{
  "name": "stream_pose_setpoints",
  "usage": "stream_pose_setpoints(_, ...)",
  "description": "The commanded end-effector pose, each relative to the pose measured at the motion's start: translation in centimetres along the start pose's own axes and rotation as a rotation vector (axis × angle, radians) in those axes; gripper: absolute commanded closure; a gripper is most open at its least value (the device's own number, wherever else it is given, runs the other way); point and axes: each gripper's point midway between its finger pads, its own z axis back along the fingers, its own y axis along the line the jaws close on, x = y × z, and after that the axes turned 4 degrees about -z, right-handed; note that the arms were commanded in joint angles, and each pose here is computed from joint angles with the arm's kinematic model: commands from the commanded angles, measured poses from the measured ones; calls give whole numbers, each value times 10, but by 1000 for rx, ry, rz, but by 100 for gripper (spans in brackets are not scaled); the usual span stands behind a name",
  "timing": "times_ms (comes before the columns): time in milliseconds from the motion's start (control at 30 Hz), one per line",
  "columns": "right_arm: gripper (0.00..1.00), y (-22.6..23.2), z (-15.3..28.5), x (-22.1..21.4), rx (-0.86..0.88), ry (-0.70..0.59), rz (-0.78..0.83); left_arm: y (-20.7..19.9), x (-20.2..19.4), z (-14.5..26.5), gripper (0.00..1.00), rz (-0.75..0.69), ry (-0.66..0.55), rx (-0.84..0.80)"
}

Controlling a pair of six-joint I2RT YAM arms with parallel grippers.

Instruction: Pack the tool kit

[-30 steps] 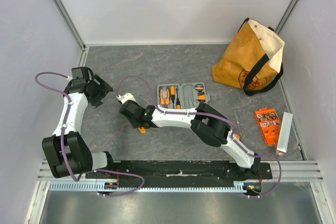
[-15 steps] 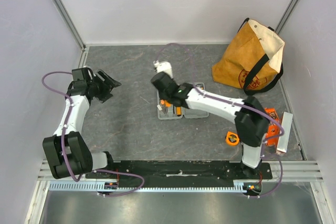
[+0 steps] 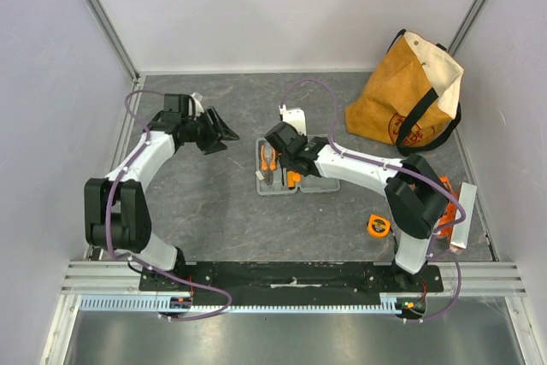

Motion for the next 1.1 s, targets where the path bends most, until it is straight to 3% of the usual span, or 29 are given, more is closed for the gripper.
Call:
stream_pose_setpoints(0,90,-14,-7,1,-59,-15,-45,-22,-1,-7,38,-82,31,-38)
stream_pose_setpoints(467,87,-36,-27,-20,-99,41,-32,-40,-4,-22,39,-148,62,-52)
stream_pose_setpoints(1067,76,-35,-42,-35,-81,85,-35,-26,2,-24,39,-158,29,19)
